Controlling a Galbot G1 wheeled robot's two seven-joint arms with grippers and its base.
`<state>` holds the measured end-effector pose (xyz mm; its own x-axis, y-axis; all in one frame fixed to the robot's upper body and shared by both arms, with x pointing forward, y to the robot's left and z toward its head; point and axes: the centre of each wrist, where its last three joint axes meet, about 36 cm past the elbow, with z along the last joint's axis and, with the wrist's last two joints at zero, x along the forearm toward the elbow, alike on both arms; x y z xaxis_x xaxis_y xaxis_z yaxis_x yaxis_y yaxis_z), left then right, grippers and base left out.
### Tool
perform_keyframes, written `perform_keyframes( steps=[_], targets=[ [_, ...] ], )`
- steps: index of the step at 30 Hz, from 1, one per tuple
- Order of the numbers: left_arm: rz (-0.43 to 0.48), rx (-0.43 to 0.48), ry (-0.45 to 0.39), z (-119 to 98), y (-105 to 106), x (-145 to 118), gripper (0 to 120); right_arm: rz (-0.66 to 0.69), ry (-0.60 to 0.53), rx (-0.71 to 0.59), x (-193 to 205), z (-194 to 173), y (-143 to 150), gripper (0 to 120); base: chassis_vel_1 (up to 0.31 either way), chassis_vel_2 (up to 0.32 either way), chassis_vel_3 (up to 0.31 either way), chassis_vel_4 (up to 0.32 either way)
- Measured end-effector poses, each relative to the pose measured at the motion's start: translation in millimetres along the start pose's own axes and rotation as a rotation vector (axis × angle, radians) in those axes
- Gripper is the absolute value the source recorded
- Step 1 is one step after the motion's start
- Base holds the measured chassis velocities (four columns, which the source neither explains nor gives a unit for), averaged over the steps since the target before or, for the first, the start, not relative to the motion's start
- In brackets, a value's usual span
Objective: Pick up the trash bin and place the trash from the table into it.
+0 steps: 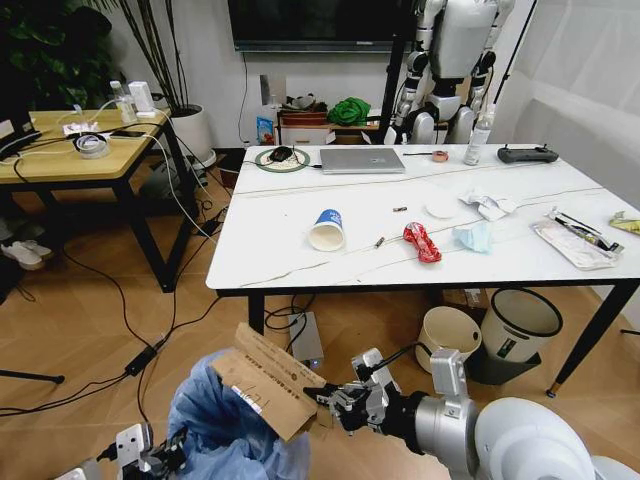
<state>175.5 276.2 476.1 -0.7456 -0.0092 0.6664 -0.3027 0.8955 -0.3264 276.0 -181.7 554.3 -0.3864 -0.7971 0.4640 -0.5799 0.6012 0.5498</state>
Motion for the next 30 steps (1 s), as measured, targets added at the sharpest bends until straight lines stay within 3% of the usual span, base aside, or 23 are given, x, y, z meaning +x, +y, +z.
perform_keyframes(
  steps=[3, 6, 10, 17, 24, 30],
  targets=[
    [0.01, -0.001, -0.004, 0, 0, -1, 0, -0.011, -0.033, -0.004, 0, -3, 0, 0, 0.0, 0.0, 0.0, 0.0],
    [0.019, -0.008, -0.008, 0, 3, -6, 0, -0.05, -0.178, -0.007, 4, -20, 0, 0, 0.0, 0.0, 0.0, 0.0],
    [0.019, -0.01, 0.0, 2, 4, -11, 0, -0.1, -0.272, -0.017, 5, -26, 0, 0, 0.0, 0.0, 0.0, 0.0],
    [0.061, 0.001, 0.013, 2, 1, -17, 0, -0.249, -0.445, -0.023, -24, -10, 3, 0, 0.0, 0.0, 0.0, 0.0],
    [0.117, -0.032, 0.035, -10, -7, -15, 0, -0.192, -0.439, 0.016, -70, 17, -28, 0, 0.0, 0.0, 0.0, 0.0],
    [0.118, -0.054, 0.055, -22, -9, -13, 0, -0.254, -0.435, 0.007, -93, 32, -21, 0, 0.0, 0.0, 0.0, 0.0]
  ],
)
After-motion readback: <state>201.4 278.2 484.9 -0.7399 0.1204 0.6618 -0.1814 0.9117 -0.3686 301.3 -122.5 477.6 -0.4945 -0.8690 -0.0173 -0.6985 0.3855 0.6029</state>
